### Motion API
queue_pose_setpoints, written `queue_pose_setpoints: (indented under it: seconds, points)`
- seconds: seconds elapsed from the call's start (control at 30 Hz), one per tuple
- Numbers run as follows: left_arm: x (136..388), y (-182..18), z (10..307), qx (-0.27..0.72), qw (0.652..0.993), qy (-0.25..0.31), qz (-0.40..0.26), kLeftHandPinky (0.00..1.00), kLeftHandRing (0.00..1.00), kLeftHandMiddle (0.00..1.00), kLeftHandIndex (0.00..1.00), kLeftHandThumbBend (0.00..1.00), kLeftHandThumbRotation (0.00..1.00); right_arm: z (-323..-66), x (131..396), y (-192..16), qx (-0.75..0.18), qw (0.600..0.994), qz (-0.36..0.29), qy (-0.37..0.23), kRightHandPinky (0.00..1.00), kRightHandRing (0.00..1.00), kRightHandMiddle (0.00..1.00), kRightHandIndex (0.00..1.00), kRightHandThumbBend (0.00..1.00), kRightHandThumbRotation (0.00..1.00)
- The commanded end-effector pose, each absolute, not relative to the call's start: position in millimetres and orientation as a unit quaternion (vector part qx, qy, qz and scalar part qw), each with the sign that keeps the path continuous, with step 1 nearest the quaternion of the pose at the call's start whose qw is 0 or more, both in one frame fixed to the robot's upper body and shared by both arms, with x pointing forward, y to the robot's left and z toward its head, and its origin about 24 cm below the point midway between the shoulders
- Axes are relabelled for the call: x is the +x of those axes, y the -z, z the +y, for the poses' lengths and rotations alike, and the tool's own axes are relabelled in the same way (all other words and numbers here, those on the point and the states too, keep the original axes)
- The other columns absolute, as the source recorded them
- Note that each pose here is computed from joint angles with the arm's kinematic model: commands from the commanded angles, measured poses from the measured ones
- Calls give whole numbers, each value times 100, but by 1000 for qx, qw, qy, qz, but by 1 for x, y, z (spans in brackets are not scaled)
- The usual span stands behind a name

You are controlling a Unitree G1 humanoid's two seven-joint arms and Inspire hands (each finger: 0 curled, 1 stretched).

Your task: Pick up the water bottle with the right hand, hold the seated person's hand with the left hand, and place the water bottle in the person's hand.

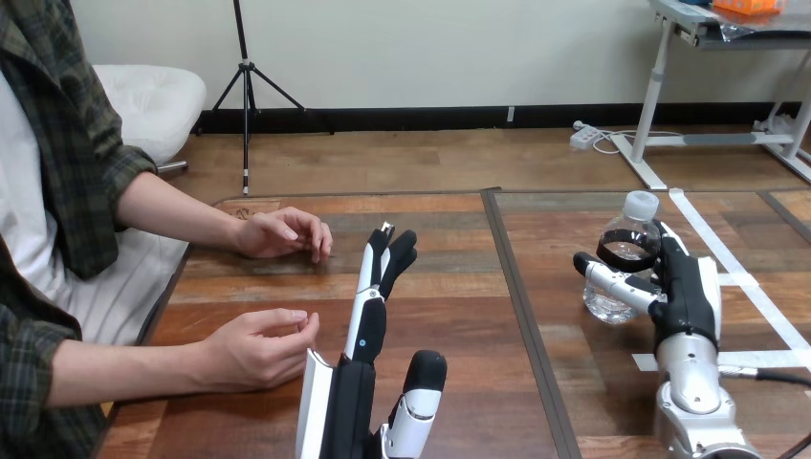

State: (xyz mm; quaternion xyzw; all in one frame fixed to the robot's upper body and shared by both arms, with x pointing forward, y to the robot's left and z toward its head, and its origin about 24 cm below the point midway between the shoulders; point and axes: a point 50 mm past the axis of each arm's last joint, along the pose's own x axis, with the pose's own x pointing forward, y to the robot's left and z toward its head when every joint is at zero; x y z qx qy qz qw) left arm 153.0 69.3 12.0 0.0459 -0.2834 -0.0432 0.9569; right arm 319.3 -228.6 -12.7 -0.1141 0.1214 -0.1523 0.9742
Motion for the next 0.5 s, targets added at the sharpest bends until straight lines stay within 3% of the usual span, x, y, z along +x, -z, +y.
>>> queue_pose_setpoints:
  seconds: [0.0,0.47]
  points:
    - [151,-16,64,24,958,31,-286,93,92,94,99,50,100,-214,346,-21,-58,985,59,153,89,91,94,93,68,12]
    - [150,-15,65,34,957,32,-288,94,92,94,99,49,100,-205,350,-22,-30,986,59,154,88,92,95,95,66,11]
